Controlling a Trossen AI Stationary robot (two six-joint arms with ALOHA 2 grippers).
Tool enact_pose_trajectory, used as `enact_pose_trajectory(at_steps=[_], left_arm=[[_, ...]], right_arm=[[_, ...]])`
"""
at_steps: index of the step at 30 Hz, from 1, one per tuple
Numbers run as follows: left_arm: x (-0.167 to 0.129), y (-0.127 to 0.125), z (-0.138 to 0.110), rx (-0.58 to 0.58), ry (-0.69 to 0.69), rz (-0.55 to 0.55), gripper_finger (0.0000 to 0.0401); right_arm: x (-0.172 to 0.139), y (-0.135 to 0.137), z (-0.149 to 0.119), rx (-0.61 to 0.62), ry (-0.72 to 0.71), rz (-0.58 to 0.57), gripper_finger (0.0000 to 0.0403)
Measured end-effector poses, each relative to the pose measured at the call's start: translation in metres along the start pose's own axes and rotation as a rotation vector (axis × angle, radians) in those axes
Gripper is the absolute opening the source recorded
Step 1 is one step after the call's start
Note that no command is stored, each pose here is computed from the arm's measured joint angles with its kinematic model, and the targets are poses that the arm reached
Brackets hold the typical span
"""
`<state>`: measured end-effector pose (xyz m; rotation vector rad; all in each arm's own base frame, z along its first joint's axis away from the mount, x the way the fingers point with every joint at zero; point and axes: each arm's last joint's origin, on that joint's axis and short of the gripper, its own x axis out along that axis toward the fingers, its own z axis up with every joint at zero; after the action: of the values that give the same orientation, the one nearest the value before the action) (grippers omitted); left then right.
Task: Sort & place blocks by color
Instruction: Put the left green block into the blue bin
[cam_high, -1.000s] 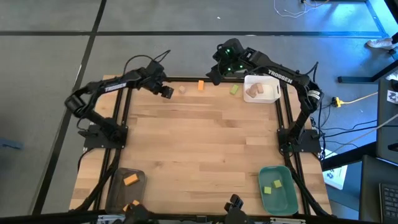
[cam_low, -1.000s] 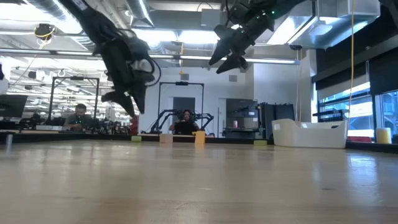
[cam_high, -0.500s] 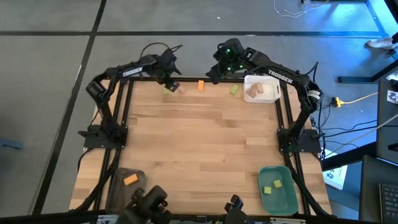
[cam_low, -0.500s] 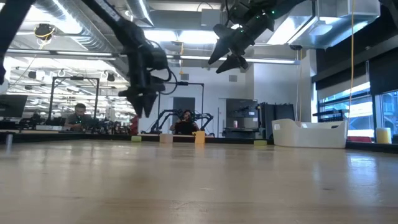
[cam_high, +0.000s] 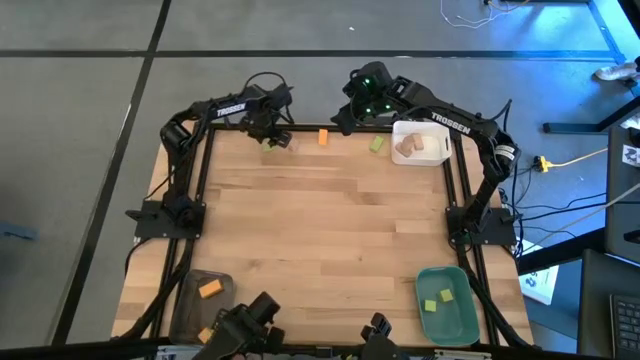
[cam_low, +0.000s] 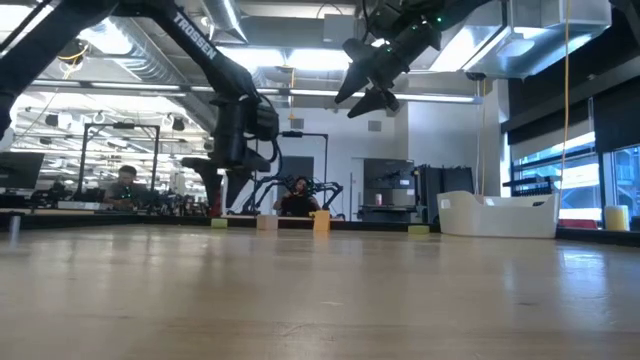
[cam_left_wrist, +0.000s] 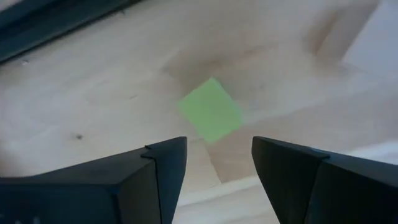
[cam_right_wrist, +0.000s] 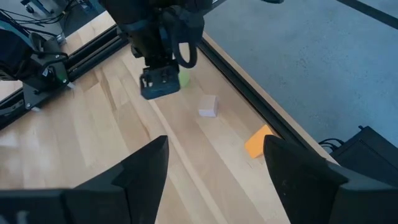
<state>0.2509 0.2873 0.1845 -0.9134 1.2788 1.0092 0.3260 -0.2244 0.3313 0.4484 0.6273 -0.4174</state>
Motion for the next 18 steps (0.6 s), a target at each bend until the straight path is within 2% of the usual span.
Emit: enact_pose_trajectory(at_steps=[3, 8, 18], left_arm=[[-0.0003, -0.0016, 0.0019, -0.069, -0.022, -0.010, 0.0175], [-0.0002, -0.0024, -0.0017, -0.251, 0.010, -0.005, 0.0175], [-0.0003, -0.0046, -0.0009, -0.457, -0.011, -0.004, 0.0175]], right_arm=[[0.0000, 0.0000, 0.0000, -0.001, 0.000, 0.000, 0.0262], [0.0000, 0.0000, 0.0000, -0.003, 0.000, 0.000, 0.0261], [0.0000, 0.0001, 0.0000, -0.042, 0.000, 0.000, 0.0262]])
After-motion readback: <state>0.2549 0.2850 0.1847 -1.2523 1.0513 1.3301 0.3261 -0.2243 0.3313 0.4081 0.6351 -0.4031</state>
